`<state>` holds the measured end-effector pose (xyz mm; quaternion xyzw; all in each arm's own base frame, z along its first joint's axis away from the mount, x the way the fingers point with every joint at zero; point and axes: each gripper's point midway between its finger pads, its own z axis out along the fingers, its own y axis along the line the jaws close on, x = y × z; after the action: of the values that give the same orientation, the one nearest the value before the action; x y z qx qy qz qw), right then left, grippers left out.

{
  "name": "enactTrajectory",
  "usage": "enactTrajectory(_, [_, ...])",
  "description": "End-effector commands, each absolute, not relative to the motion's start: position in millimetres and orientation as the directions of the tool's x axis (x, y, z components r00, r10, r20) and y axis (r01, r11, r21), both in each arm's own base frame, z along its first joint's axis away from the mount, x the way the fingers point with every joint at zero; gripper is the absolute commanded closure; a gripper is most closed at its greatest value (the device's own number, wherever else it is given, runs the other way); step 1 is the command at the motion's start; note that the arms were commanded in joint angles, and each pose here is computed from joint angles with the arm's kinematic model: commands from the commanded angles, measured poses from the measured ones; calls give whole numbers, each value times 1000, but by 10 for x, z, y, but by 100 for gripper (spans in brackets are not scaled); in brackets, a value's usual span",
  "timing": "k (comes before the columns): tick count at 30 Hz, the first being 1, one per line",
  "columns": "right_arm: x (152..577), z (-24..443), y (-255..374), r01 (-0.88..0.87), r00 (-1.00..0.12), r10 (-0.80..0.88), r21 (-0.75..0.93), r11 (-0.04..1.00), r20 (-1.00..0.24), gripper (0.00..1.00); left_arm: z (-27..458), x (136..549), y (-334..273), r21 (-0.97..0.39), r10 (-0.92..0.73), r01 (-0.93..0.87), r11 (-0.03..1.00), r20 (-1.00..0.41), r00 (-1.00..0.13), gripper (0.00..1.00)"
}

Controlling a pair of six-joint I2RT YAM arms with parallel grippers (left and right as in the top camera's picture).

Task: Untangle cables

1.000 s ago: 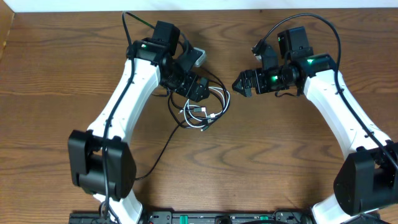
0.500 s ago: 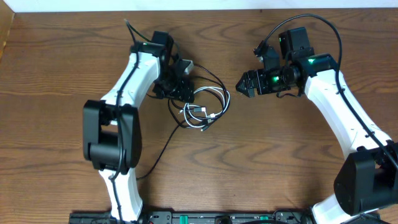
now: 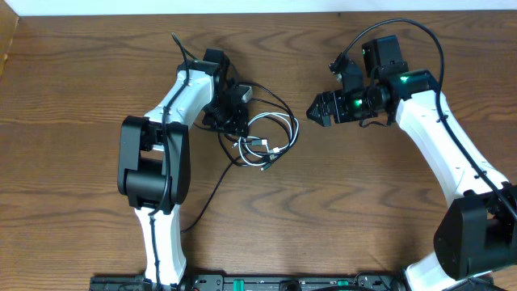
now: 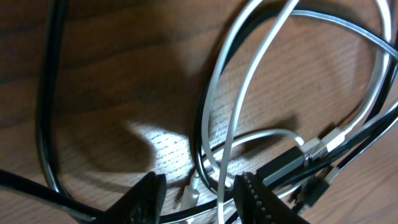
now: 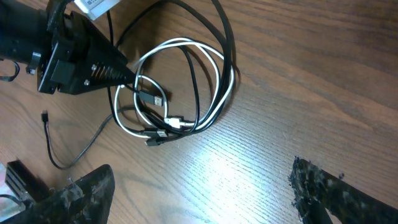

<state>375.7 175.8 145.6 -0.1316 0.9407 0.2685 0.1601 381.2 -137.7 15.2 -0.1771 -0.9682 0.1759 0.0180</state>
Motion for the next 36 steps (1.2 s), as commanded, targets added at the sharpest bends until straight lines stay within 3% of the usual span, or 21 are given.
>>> enactTrajectory(1, [3764,1429,1742,-331,-916,-163,461,823,-367,13,105,3795,-1388,-351,355,339,873,-19,-935,63])
enactTrajectory(7, [3762,1428,1744,-331,-916,-163,461,823,-367,13,34,3739,-1475,-349,380,363,864,-21,-925,66])
enactTrajectory(10, [3762,1428,1744,-332,-916,-163,461,823,-367,12,35,3747,-1481,-348,379,363,864,-24,-925,80])
enactTrajectory(11, [3761,1428,1747,-332,-916,-164,461,823,-367,12,41,3755,-1476,-348,376,361,865,-25,-926,90])
enactTrajectory(12, [3760,1428,1749,-332,-916,-164,461,823,-367,12,56,3772,-1469,-348,373,359,866,-28,-927,92])
enactTrajectory(18, [3772,1434,1754,-335,-913,-164,461,822,-373,12,453,3943,-1406,-339,350,356,871,-81,-933,93])
enactTrajectory(27, [3808,1533,1867,-348,-907,-141,518,781,-396,14,2079,3910,-1682,-380,332,503,776,-432,-839,93])
enactTrajectory(28, [3808,1600,1933,-369,-900,-141,550,749,-412,15,2491,3819,-1736,-372,318,556,743,-535,-783,93])
enactTrajectory(36, [3792,1922,2122,-451,-865,-141,625,637,-481,15,4120,3460,-1804,-276,121,690,669,-876,-468,93])
